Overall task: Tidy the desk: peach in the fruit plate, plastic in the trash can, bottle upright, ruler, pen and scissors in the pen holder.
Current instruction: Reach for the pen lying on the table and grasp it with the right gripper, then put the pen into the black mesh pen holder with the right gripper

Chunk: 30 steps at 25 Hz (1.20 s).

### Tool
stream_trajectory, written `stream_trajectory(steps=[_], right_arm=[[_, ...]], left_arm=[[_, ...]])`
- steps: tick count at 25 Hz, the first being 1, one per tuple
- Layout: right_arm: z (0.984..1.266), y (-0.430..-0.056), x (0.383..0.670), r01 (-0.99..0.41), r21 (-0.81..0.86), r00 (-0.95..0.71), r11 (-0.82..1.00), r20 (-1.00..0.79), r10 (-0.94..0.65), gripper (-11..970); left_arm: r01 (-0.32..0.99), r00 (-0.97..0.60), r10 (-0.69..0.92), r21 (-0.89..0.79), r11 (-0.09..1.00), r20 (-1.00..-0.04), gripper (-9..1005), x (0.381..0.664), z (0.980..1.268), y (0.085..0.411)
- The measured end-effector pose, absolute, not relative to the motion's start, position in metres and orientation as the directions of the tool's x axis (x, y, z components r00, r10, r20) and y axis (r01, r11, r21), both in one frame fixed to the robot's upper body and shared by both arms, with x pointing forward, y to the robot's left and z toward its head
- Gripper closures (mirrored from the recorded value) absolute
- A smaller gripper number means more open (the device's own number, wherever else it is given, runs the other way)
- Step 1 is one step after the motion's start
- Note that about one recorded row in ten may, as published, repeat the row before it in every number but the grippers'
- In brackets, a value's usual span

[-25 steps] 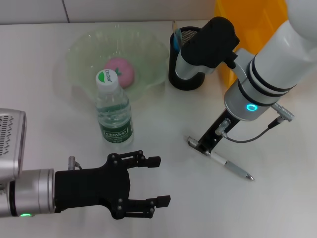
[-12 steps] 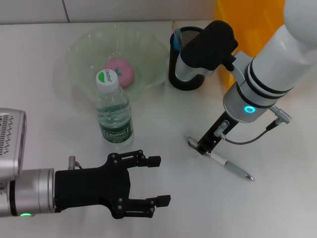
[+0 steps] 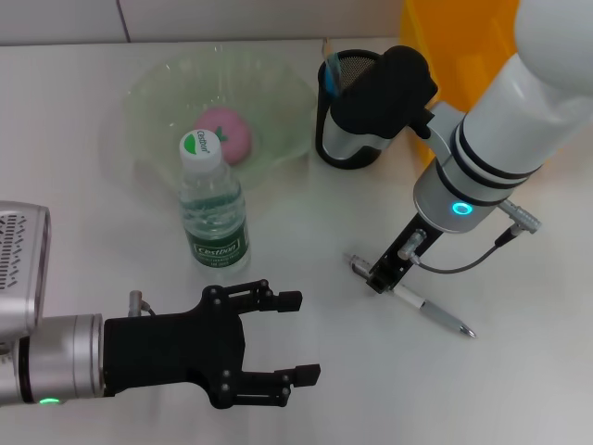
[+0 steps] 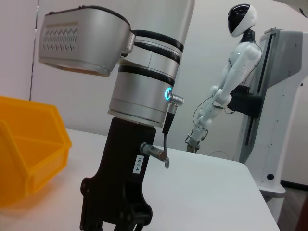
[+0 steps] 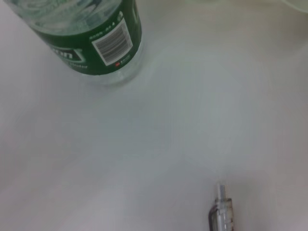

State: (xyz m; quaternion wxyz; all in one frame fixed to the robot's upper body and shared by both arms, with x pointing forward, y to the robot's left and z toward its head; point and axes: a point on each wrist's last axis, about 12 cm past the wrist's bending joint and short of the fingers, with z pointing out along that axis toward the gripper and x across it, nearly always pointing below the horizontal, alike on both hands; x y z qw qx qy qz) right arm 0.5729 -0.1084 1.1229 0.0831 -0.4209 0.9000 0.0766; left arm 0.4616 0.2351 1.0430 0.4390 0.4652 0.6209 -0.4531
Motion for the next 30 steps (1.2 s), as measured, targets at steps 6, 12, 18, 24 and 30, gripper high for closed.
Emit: stream_trajectory(steps=[6, 12, 18, 24, 30], right_arm=[[1.121, -0.109, 0.573, -0.767, 0.068, -0.636, 0.638, -0.204, -0.744, 734], [1.119, -0.109, 0.575, -0.765, 0.066, -0.64, 0.641, -0.19, -0.744, 782], [1.12, -0.109, 0.575, -0.766, 0.065, -0.638, 0.639, -0.189, -0.746, 787], [1.124, -0.108, 0.574, -0.77, 0.067, -0.633, 0.635, -0.208, -0.745, 833], [1.142, -0.111, 0.577, -0.756, 0.077, -0.642, 0.65, -0.285, -0.712, 829]], left_arm=[[0.976, -0.182, 0.18, -0.154, 0.156, -0.967, 184, 0.462, 1.043, 0.235], [0.976, -0.182, 0.18, -0.154, 0.156, -0.967, 184, 0.462, 1.043, 0.235], [0.976, -0.182, 0.18, -0.154, 0.157, -0.967, 184, 0.462, 1.043, 0.235], [0.976, -0.18, 0.181, -0.152, 0.157, -0.967, 184, 0.462, 1.043, 0.236], [0.976, -0.177, 0.182, -0.149, 0.158, -0.967, 184, 0.462, 1.044, 0.236]])
